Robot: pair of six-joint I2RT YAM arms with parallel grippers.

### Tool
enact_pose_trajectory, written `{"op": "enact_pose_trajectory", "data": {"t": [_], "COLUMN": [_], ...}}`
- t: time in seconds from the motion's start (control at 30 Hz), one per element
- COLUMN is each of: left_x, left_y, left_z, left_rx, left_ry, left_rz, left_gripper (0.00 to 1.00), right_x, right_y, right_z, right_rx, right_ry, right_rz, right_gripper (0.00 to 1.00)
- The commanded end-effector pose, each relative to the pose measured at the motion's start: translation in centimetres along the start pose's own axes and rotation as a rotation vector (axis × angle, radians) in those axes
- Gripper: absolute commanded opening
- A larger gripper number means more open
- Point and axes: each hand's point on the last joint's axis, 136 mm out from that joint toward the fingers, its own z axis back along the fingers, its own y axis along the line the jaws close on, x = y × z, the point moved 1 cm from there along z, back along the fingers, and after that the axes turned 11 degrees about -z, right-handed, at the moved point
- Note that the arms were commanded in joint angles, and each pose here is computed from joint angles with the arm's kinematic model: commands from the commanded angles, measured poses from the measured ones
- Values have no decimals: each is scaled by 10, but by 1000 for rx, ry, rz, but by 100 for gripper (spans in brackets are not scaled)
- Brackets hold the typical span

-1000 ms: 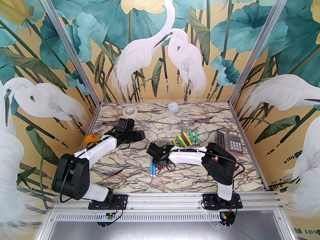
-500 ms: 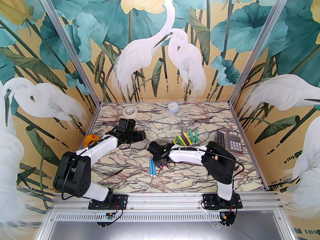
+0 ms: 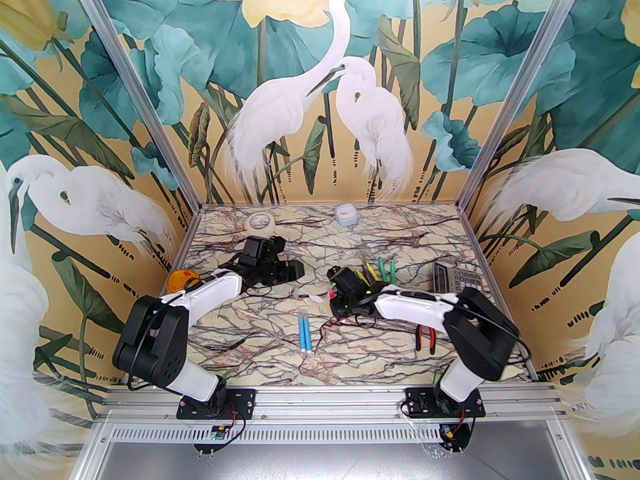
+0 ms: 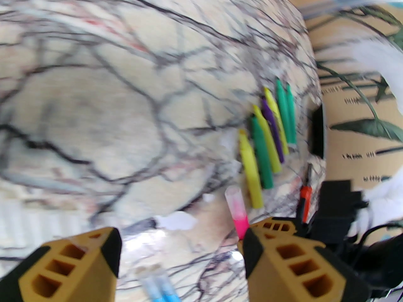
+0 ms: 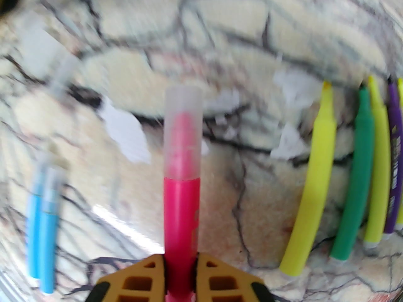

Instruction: Open the pen caps

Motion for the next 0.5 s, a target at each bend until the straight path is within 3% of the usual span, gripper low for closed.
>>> {"op": "enact_pose_trajectory", "data": {"t": [0.0,0.47], "left_x": [8,11], "left_y": [-25,-68], "left_z": [-9,-22], "left_rx": [-117,-306], "left_ry": [-3,36], "left_rz": [-23,-57], "left_gripper": [68,62], "right_x": [13,33], "right_y": [10,22], "right_z": [10,26], "right_rx": [66,113], "right_ry": [-64,-147], "right_rz": [21,44], "right_gripper": [16,16]}}
